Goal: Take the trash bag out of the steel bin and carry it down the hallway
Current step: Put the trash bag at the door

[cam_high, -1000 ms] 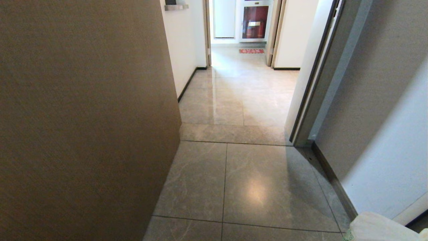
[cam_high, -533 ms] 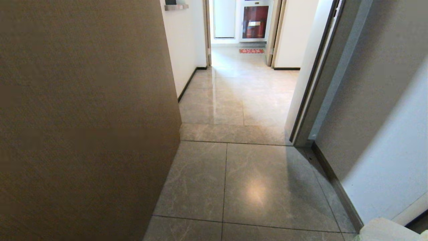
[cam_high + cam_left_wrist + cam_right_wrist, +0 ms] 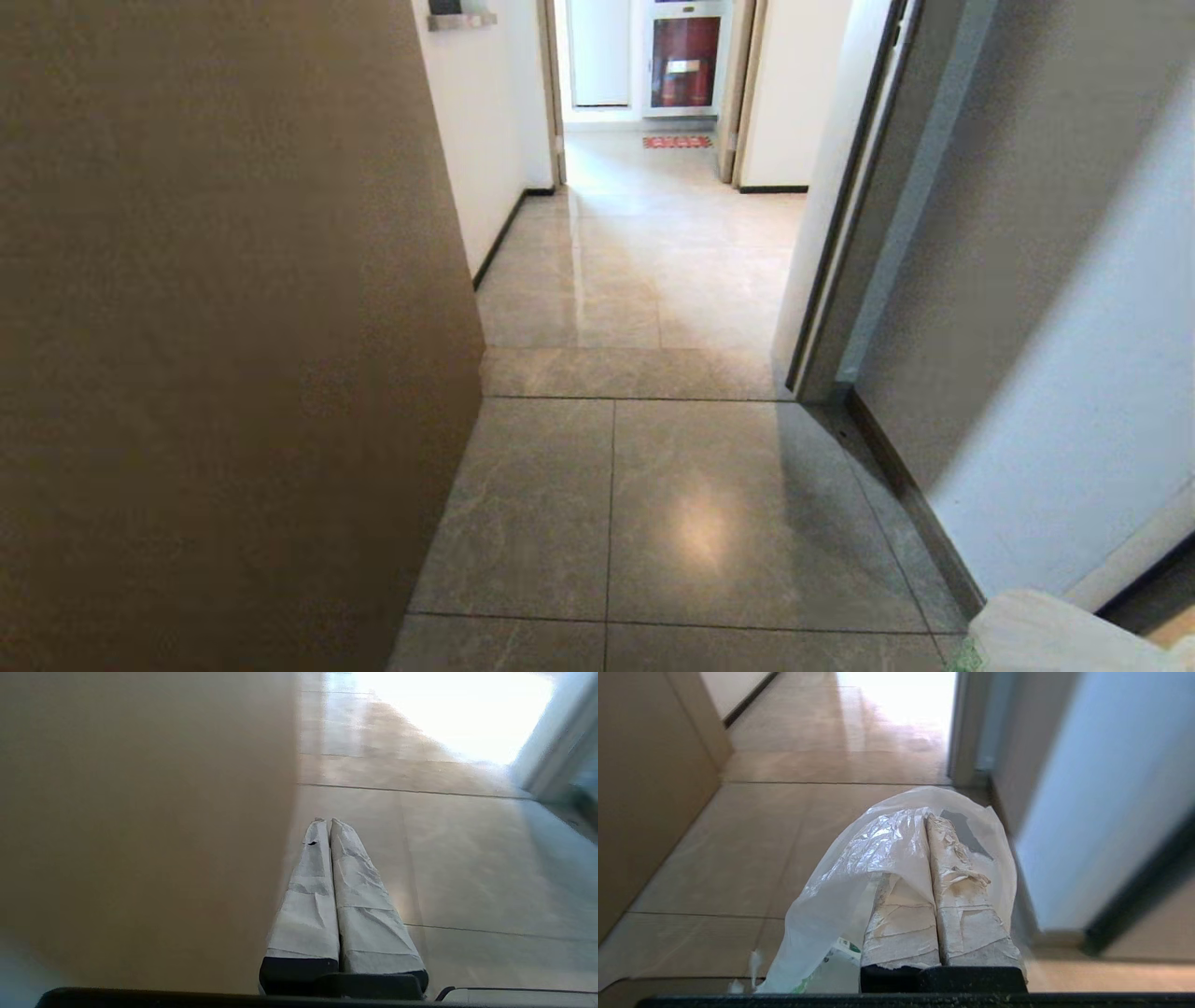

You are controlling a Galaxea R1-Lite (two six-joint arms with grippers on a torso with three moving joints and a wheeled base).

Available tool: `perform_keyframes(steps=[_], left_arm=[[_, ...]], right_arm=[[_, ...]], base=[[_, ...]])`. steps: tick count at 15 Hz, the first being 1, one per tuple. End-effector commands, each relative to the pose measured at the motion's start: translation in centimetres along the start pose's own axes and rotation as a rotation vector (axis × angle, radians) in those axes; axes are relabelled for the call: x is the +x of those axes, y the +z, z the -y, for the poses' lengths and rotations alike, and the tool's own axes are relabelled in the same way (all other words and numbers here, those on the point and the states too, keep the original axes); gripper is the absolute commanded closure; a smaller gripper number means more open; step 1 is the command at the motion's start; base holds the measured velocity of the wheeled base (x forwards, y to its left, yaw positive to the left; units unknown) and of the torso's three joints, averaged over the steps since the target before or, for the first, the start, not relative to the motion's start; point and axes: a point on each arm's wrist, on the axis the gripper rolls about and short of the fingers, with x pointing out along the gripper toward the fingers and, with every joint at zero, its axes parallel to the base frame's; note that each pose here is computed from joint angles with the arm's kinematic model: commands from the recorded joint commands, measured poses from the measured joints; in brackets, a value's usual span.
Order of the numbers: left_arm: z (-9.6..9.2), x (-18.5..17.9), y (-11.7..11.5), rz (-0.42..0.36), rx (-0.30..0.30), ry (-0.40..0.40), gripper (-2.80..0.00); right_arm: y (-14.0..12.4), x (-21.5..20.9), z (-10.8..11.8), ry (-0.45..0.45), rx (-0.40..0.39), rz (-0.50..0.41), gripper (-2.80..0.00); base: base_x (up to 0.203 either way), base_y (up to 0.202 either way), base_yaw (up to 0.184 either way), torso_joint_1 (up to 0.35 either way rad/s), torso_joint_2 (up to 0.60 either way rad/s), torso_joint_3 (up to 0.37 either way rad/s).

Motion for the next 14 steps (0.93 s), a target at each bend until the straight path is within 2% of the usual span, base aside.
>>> perform_keyframes(steps=[1, 4, 9, 14], left_arm=[[0.0, 0.0, -0.01, -0.001, 0.0, 0.001, 0.0], [0.0, 0.0, -0.01, -0.001, 0.0, 0.001, 0.0], [0.0, 0.0, -0.01, -0.001, -0.002, 0.001, 0.0], [0.0, 0.0, -0.01, -0.001, -0.002, 0.001, 0.0]], right_arm=[[-0.04, 0.01, 0.0, 0.002, -0.001, -0.001, 0.0], [-0.04, 0.01, 0.0, 0.002, -0.001, -0.001, 0.0], [-0.04, 0.01, 0.0, 0.002, -0.001, -0.001, 0.0], [-0.04, 0.01, 0.0, 0.002, -0.001, -0.001, 0.0]], base=[[-0.004, 0.006, -0.131, -0.001, 0.0, 0.002], [0.001, 0.006, -0.11, 0.006, 0.0, 0.004], [0.0, 0.0, 0.0, 0.0, 0.0, 0.0], [0.156, 0.0, 0.001, 0.004, 0.0, 0.004]])
